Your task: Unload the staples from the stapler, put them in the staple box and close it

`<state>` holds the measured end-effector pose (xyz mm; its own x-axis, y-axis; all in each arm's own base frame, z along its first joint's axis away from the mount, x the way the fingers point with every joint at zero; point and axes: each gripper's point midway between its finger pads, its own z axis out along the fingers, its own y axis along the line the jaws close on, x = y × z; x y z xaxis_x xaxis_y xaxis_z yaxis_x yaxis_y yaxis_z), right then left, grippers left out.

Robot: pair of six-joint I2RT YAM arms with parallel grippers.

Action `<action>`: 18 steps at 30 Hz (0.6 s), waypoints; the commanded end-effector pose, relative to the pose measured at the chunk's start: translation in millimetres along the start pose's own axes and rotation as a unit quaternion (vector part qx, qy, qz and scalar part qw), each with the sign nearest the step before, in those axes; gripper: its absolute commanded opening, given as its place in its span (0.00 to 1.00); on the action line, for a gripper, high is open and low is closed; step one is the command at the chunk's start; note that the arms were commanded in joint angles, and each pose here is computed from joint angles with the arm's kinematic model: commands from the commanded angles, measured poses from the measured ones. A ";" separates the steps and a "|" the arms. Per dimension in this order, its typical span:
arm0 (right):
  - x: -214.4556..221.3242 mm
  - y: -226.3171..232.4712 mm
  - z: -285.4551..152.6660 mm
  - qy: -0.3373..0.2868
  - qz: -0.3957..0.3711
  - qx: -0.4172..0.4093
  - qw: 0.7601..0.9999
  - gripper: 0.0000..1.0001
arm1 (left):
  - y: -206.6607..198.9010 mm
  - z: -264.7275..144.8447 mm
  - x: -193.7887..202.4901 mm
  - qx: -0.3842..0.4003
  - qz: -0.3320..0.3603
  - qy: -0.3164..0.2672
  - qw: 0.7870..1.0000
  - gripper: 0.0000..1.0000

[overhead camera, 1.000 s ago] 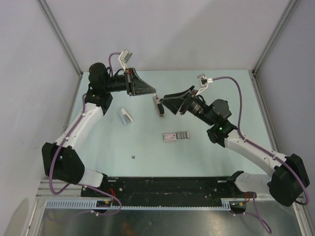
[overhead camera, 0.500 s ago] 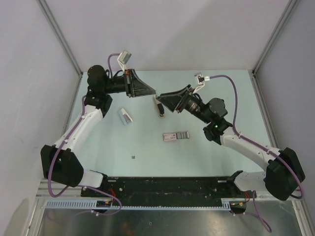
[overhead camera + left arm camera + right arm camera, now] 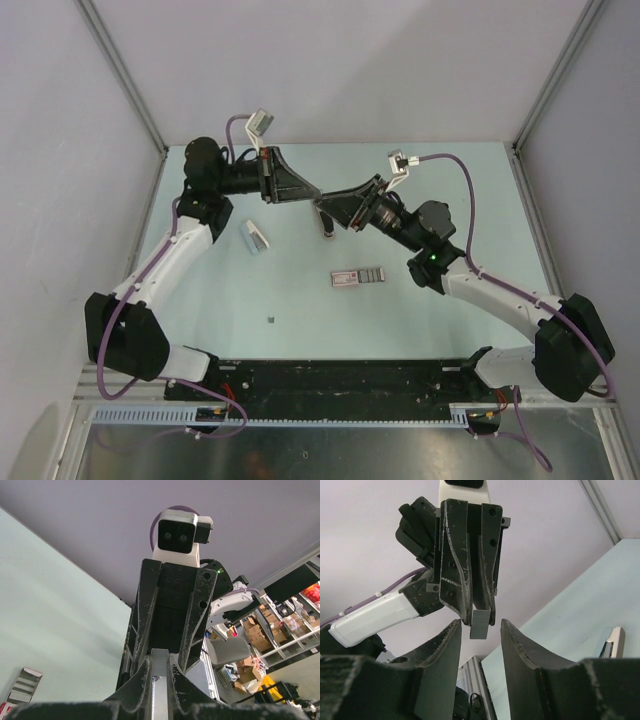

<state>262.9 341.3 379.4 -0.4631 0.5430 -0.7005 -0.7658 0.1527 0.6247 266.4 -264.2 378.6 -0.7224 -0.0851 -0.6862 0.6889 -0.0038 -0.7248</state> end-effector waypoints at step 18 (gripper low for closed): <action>-17.0 24.4 9.7 -0.026 -0.011 -0.035 0.999 0.09 | -14.0 -1.0 5.4 0.008 0.021 -0.004 1.000 0.00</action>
<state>261.7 343.9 379.5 -0.4710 0.5448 -0.6938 -0.7647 0.1399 0.6290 264.8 -264.0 375.6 -0.7242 -0.0927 -0.6833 0.6861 0.0023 -0.7275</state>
